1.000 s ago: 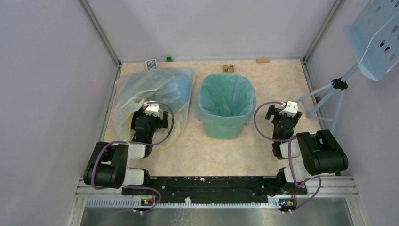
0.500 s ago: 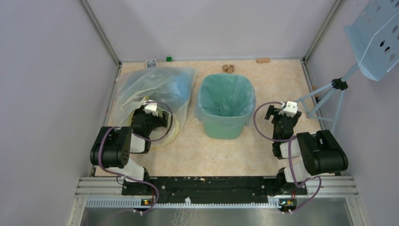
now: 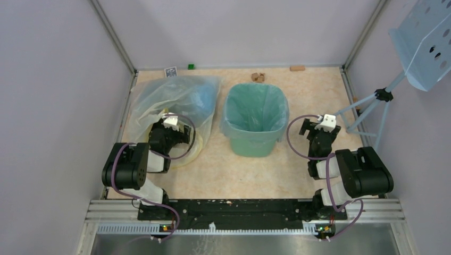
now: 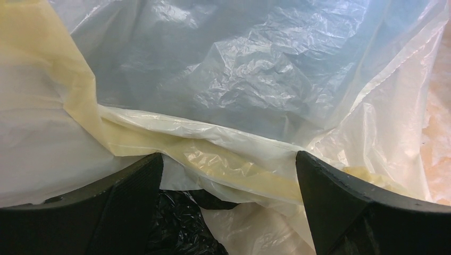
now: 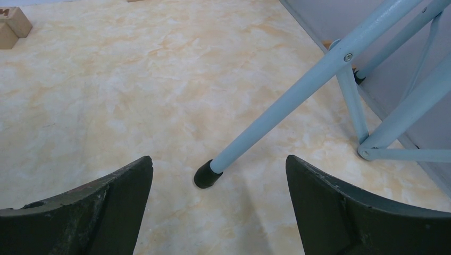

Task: Put the trash bags into the trash bin

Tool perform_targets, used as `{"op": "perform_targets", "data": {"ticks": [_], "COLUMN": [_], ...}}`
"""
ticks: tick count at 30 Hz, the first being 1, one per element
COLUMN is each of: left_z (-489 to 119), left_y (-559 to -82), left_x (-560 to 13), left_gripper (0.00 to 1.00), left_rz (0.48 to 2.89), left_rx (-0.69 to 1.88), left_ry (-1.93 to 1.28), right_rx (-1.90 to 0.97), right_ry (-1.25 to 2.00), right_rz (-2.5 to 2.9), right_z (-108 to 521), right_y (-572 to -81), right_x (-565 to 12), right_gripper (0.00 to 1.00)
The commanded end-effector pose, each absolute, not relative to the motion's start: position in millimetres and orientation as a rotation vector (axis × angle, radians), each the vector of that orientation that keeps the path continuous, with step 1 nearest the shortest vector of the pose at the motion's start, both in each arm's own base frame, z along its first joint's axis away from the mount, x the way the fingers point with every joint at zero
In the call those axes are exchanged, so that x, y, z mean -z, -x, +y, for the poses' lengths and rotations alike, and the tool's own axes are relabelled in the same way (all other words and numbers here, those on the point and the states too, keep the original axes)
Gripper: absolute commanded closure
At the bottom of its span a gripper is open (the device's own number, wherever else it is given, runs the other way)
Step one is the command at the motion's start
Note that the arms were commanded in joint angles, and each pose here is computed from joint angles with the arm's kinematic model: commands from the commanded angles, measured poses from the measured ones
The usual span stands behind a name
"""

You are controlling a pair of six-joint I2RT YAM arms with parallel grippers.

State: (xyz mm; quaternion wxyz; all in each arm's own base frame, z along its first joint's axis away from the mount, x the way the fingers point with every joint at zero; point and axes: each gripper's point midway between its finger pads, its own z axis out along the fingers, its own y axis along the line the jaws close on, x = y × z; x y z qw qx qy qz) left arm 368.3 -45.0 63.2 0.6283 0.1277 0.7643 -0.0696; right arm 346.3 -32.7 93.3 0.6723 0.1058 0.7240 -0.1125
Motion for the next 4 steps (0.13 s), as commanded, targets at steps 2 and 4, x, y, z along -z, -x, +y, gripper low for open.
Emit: {"op": "perform_targets", "data": {"ticks": [2,4], "left_z": [-47.3,-47.5], "left_y": [-379.0,-378.3], "left_x": [-87.1,-87.7], "left_gripper": [0.01,0.01], "left_rz": [1.666,1.665], "left_rx": [0.154,0.155], "left_ry": [-0.318,-0.317], "right_rx": [0.224,0.224], "right_ry": [-0.257,-0.256], "right_rz": [1.574,1.574], "right_z": [-31.8,-31.8], "right_y": [-355.0,-355.0], "right_x": [-109.1,-109.3], "right_gripper": [0.06,0.06]}}
